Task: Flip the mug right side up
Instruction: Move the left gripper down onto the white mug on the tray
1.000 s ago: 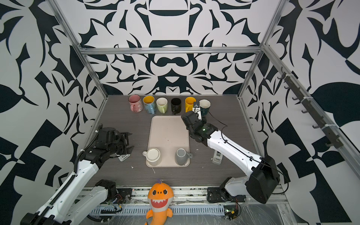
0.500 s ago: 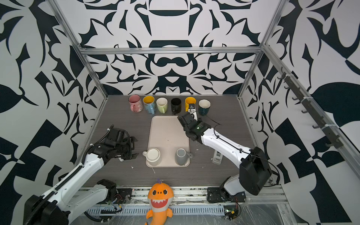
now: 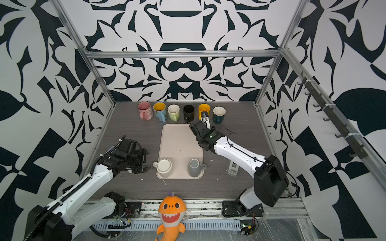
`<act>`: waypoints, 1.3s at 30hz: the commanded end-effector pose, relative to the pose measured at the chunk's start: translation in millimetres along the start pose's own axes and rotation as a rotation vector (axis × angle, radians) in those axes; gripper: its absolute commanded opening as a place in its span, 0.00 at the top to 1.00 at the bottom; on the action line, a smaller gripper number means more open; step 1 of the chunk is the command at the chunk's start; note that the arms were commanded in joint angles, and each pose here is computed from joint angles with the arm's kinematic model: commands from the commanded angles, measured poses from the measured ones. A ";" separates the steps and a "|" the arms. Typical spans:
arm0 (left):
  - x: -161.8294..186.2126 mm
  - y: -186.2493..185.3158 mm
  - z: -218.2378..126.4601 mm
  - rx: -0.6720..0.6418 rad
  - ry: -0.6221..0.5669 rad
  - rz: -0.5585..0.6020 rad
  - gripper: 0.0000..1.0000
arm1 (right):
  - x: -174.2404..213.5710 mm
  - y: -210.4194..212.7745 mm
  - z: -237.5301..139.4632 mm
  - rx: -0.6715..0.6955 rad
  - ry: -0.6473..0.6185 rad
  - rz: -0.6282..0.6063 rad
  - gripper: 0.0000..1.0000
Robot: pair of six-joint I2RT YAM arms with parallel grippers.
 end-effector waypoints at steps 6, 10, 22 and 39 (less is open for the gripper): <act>-1.6 11.2 7.1 -0.061 -0.009 -0.033 0.25 | -14.8 7.1 -5.9 -0.031 -0.040 0.038 0.36; 0.5 11.1 8.6 -0.067 -0.004 -0.033 0.25 | -14.5 7.4 -5.2 -0.030 -0.040 0.037 0.36; 9.8 10.3 21.6 -0.099 0.017 -0.019 0.28 | -10.6 8.5 -0.2 -0.020 -0.027 0.027 0.36; 18.3 -4.1 37.7 -0.106 0.052 0.004 0.47 | -8.1 8.2 3.0 0.004 -0.013 0.010 0.36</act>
Point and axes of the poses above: each gripper's point midway between its finger pads, its own z axis out along the fingers, its own y axis along the line the jaws close on, x = y × z, the point moved 7 cm from there along -z, back along the fingers, and after that the axes turned 8 degrees about z, right-handed, at the moved point
